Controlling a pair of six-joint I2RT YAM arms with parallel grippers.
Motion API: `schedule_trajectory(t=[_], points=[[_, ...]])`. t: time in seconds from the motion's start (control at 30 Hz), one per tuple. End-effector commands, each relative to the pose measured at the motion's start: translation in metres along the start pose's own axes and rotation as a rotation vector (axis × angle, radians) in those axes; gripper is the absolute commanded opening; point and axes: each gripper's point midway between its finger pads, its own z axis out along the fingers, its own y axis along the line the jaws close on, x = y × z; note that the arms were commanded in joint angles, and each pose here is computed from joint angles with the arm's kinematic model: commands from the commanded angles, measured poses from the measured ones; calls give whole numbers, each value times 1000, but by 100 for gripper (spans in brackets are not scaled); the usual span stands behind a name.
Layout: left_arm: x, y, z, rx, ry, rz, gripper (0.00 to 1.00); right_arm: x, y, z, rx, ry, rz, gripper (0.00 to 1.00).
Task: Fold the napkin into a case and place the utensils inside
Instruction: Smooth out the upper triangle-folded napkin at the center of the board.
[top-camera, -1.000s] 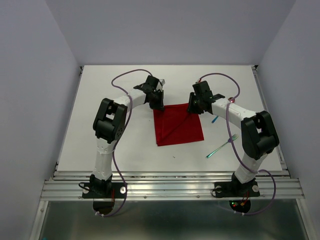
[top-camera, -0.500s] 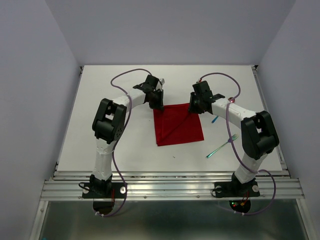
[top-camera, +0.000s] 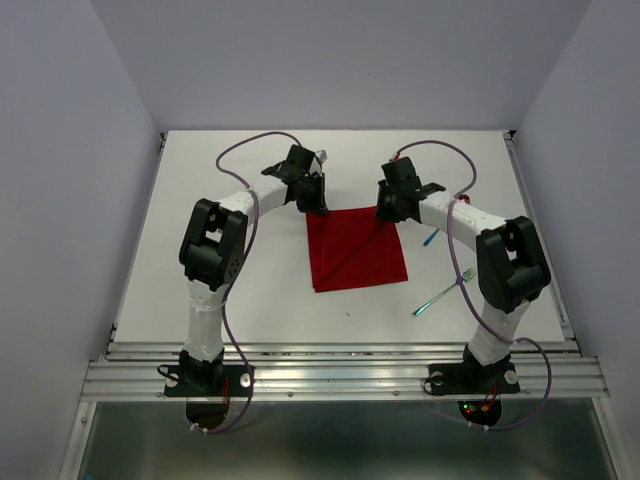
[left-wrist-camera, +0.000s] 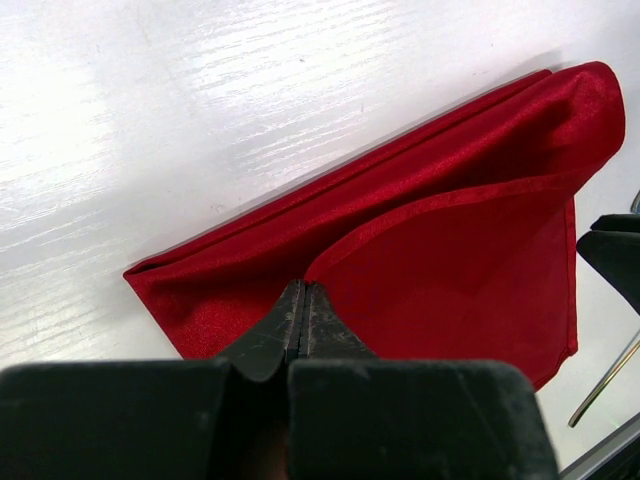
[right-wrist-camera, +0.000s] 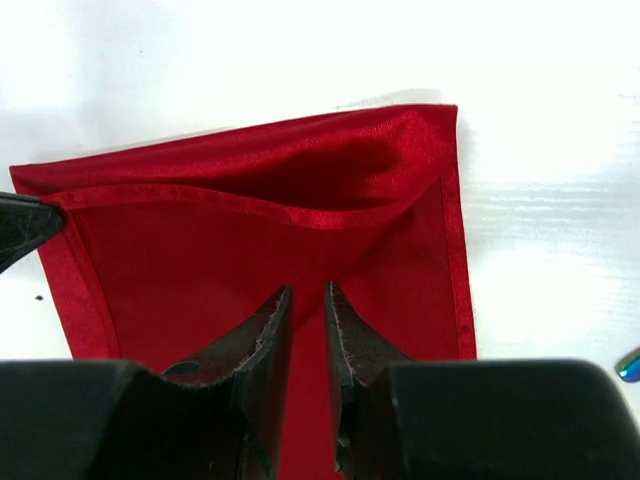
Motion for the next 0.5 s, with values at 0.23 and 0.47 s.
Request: schedule_trajectory(t=[0.23,0.47], points=[[-20,-5,-28,16,-74,3,0,-19,11,13,-10,-34,-25,24],[-17,-3,-28,11,-72,-1,0,-24,17,22,-22,-32,-29,24]])
